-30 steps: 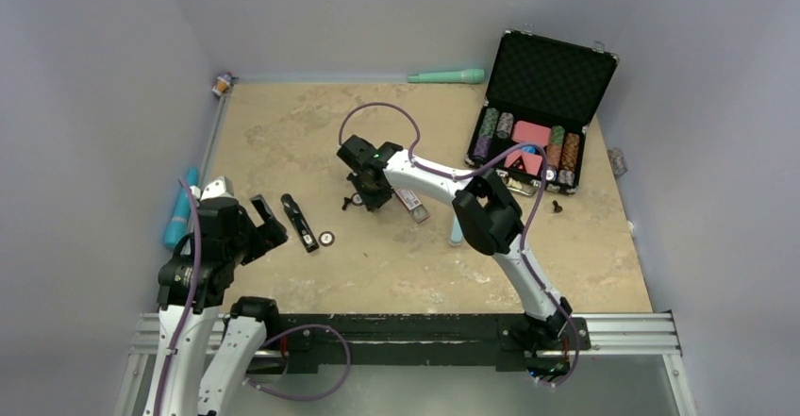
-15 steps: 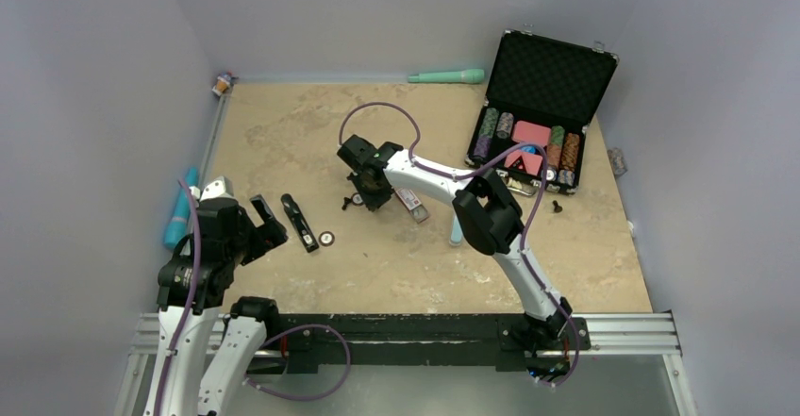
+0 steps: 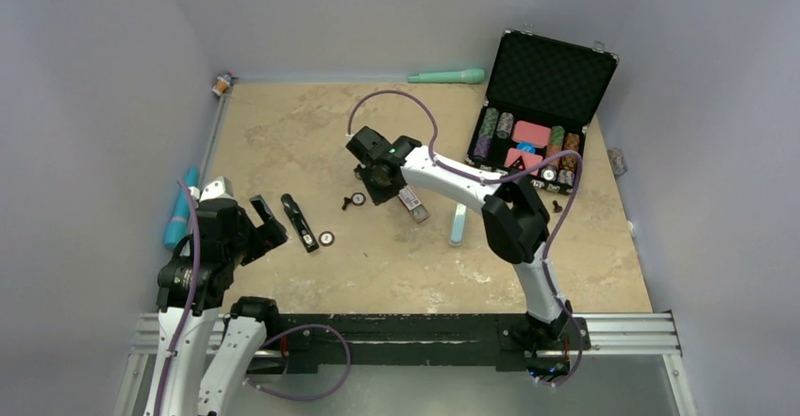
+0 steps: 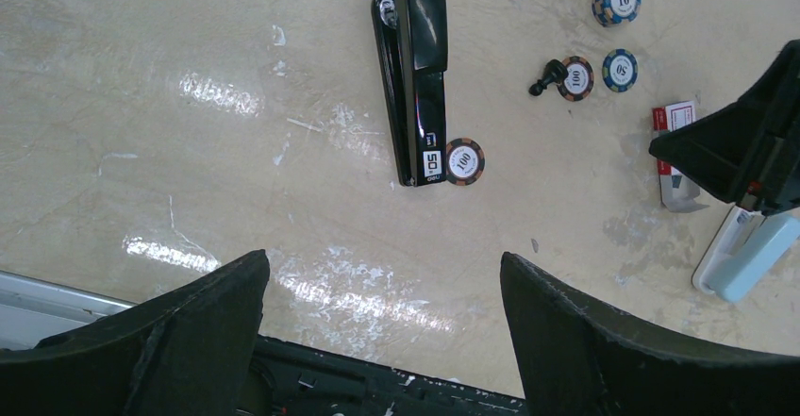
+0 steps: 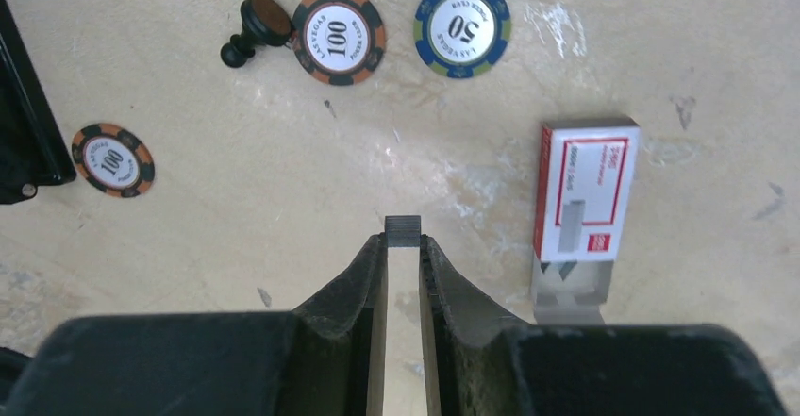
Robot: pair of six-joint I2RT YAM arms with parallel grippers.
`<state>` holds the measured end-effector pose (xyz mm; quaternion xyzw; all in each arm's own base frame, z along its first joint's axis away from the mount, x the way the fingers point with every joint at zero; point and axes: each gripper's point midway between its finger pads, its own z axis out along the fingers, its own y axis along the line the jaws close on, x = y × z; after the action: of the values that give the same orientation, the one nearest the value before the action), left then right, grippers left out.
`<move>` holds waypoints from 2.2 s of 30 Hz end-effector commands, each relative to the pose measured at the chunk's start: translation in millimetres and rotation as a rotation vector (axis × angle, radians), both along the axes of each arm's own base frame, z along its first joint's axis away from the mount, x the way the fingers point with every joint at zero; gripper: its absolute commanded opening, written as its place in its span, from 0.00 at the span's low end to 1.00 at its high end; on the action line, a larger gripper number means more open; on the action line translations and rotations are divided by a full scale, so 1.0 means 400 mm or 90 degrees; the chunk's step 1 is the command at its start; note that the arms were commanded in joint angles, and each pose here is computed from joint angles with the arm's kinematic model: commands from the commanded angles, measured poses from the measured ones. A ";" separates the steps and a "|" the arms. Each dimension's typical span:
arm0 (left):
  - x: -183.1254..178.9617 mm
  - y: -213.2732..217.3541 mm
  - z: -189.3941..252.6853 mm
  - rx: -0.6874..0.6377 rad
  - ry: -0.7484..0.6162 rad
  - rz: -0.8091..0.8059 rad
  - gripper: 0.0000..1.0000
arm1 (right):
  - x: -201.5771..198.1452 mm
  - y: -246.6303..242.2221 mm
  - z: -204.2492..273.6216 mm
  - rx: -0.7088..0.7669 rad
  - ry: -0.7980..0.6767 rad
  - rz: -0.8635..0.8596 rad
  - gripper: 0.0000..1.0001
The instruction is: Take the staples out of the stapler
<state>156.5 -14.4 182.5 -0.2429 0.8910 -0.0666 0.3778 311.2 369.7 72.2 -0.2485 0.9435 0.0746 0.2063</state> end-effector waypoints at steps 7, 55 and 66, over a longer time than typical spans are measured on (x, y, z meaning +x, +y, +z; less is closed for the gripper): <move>0.009 -0.001 0.010 -0.006 -0.018 0.004 0.96 | -0.023 -0.138 0.024 -0.018 -0.027 -0.074 0.13; 0.011 -0.008 0.003 -0.009 -0.008 -0.004 0.96 | 0.026 -0.265 -0.042 -0.074 -0.037 -0.106 0.32; 0.040 -0.037 0.017 -0.003 -0.027 -0.069 1.00 | 0.036 -0.256 0.076 -0.029 -0.068 -0.116 0.38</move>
<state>158.2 -18.9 181.5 -0.2346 0.8947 -0.0751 0.3726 314.4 264.3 52.5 -0.1861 0.9609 -0.0045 0.2052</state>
